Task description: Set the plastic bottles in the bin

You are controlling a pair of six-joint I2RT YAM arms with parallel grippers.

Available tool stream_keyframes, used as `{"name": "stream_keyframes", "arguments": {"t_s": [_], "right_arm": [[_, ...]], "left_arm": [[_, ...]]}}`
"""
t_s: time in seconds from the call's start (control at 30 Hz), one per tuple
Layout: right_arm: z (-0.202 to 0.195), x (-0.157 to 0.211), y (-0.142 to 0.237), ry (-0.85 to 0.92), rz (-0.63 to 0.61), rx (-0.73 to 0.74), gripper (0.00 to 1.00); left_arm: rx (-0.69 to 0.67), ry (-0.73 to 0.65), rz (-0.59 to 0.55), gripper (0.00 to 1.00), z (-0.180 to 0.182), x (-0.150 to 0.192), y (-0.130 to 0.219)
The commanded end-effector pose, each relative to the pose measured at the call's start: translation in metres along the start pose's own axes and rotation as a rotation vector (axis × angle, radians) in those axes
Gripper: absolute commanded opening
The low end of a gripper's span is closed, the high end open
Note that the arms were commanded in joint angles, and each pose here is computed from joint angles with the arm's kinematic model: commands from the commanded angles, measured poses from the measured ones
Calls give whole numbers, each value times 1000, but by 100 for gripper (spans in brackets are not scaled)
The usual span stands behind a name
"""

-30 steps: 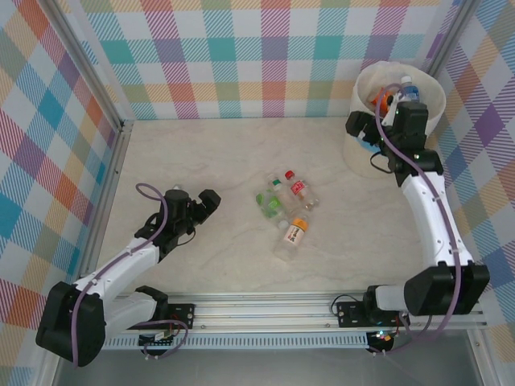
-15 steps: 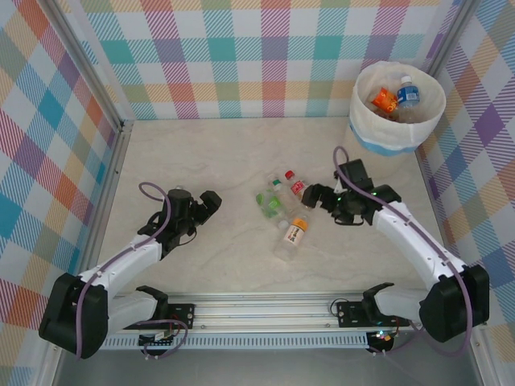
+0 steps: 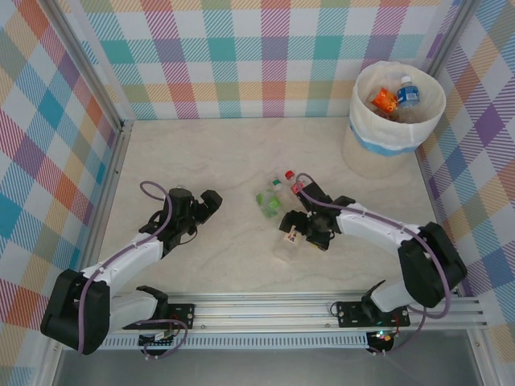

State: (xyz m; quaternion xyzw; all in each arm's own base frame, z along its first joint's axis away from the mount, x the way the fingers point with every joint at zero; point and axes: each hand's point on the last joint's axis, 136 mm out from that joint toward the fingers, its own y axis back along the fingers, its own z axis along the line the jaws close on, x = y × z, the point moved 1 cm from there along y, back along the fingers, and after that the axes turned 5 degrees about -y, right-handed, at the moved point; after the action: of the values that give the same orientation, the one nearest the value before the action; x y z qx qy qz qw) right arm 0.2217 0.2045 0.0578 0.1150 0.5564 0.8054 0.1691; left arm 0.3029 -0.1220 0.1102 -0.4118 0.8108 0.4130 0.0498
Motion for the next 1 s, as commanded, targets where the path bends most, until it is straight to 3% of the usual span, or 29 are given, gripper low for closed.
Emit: {"name": "stream_keyframes", "arguments": {"t_s": [0.0, 0.33, 0.5, 0.8, 0.97], "right_arm": [[8, -5, -10, -34, -34, 4, 96], [-46, 3, -30, -48, -72, 154, 76], [-59, -5, -20, 22, -144, 185, 64], [-41, -37, 48, 186, -423, 99, 50], [-3, -57, 114, 255, -680, -141, 44]], "left_arm": [[17, 11, -31, 100, -6, -12, 4], [4, 13, -43, 100, -2, -14, 4], [12, 17, -27, 100, -5, -12, 1], [27, 7, -1, 100, -9, -10, -2], [31, -57, 15, 100, -19, -7, 1]]}}
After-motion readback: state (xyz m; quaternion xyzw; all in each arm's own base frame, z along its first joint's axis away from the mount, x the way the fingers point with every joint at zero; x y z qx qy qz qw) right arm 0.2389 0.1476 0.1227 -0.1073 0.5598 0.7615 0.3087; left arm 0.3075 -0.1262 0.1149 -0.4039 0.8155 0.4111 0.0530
